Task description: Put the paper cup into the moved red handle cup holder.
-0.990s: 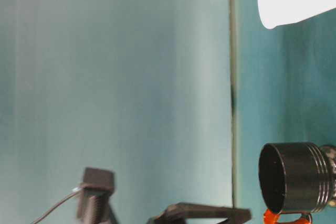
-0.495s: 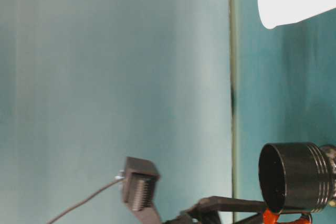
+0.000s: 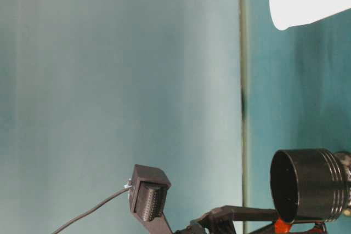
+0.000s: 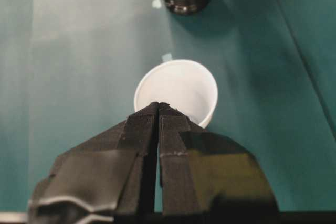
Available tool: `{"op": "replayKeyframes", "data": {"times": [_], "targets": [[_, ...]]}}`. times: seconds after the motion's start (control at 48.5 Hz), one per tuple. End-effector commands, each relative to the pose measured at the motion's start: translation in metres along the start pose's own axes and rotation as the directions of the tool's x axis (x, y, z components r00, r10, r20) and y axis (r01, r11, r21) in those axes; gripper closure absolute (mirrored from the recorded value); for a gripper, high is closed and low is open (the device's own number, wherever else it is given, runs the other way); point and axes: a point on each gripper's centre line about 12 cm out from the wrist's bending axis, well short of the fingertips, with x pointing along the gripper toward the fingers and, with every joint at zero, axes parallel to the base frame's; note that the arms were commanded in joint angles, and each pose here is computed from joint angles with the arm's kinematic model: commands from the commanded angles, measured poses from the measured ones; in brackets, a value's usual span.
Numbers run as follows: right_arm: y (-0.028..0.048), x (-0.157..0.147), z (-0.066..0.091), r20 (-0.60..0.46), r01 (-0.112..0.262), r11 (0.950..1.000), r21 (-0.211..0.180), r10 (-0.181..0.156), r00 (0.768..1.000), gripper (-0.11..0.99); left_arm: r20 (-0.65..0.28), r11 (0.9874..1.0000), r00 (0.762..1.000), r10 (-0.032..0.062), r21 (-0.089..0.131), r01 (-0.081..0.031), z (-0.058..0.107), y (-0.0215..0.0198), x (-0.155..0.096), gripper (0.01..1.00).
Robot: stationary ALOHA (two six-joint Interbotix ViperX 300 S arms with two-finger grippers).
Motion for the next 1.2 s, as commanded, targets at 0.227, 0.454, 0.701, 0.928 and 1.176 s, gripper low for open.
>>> {"op": "replayKeyframes", "data": {"times": [0.227,0.454,0.701,0.928,1.176], "targets": [[-0.0002,0.0,0.002,0.005,0.002,1.0,0.006,-0.002,1.0,0.97,0.007,0.9998,1.0,0.0036,0.02,-0.004,0.0,0.0008,-0.002,0.739],[-0.0011,0.001,0.001,0.003,0.005,1.0,0.008,-0.005,1.0,0.97,0.011,0.9981,1.0,0.0051,0.061,-0.006,0.001,0.0015,-0.003,0.74],[-0.0011,0.001,0.001,0.003,0.005,1.0,0.008,-0.005,1.0,0.97,0.01,0.998,1.0,0.0042,0.063,-0.005,0.001,0.0013,-0.004,0.74],[-0.0011,0.0,0.001,0.004,0.005,1.0,0.008,-0.005,1.0,0.97,0.1,0.9981,0.995,0.0282,0.051,-0.033,0.031,0.0093,-0.063,0.74],[-0.0028,0.001,0.002,0.006,0.013,0.9998,0.012,-0.013,1.0,0.97,0.137,0.998,0.99,0.0389,0.044,-0.045,0.047,0.0135,-0.099,0.74]]}}
